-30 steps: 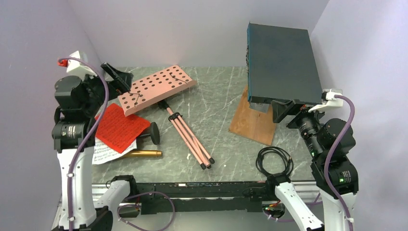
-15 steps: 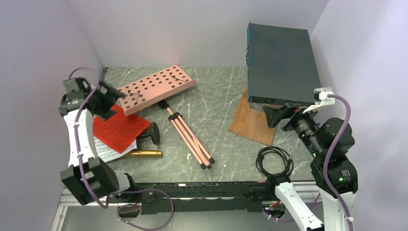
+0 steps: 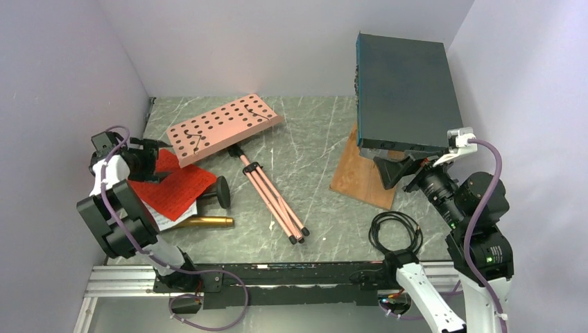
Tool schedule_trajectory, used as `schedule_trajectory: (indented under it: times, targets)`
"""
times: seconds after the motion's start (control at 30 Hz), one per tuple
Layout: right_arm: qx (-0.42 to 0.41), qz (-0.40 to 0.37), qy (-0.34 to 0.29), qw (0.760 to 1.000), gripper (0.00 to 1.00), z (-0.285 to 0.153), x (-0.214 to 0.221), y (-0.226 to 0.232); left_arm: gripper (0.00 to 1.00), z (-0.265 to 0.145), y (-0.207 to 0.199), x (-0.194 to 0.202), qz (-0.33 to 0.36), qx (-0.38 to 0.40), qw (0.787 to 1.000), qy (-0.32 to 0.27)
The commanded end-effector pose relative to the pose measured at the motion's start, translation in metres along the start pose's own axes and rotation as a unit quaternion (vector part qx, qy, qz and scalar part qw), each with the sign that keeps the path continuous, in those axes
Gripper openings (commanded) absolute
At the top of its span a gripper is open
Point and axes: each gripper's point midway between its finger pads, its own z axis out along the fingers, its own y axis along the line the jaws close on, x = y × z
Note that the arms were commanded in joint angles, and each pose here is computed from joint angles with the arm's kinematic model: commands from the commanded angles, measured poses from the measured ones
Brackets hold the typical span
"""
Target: Set up the instrument practice props
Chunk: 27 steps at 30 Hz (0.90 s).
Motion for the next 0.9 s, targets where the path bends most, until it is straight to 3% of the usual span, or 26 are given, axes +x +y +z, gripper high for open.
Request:
schedule_trajectory:
  times: [0.0,0.17,0.3,0.5,0.67,0.77,0.87]
  targets:
    - [-0.016,-0.008,-0.043,0.999,1.00,-0.008,-0.018,0.008,0.88,0.024,-0.011,-0.020,-0.010,0.025,0.999,-0.018]
    - [-0.019,-0.012,-0.043,0.999,1.00,-0.011,-0.020,0.011,0.82,0.053,-0.012,-0.034,0.023,0.001,0.998,-0.052]
    - [-0.021,-0.016,-0.047,0.999,1.00,-0.014,-0.023,0.012,0.76,0.080,-0.019,-0.023,-0.008,0.022,1.000,0.004]
    - [-0.017,-0.016,-0.051,0.998,1.00,-0.018,-0.024,0.011,0.62,0.107,-0.044,-0.006,-0.002,0.057,0.998,0.036]
    - [-0.010,-0.017,-0.058,0.998,1.00,-0.023,-0.026,0.010,0.59,0.123,-0.068,-0.004,0.003,0.118,0.992,0.049]
    - [-0.005,-0.018,-0.056,0.998,1.00,-0.023,-0.026,0.009,0.49,0.135,-0.074,0.003,-0.002,0.145,0.984,0.100]
    - [-0.003,-0.015,-0.055,0.998,1.00,-0.023,-0.025,0.008,0.27,0.139,-0.072,0.003,-0.010,0.164,0.981,0.102]
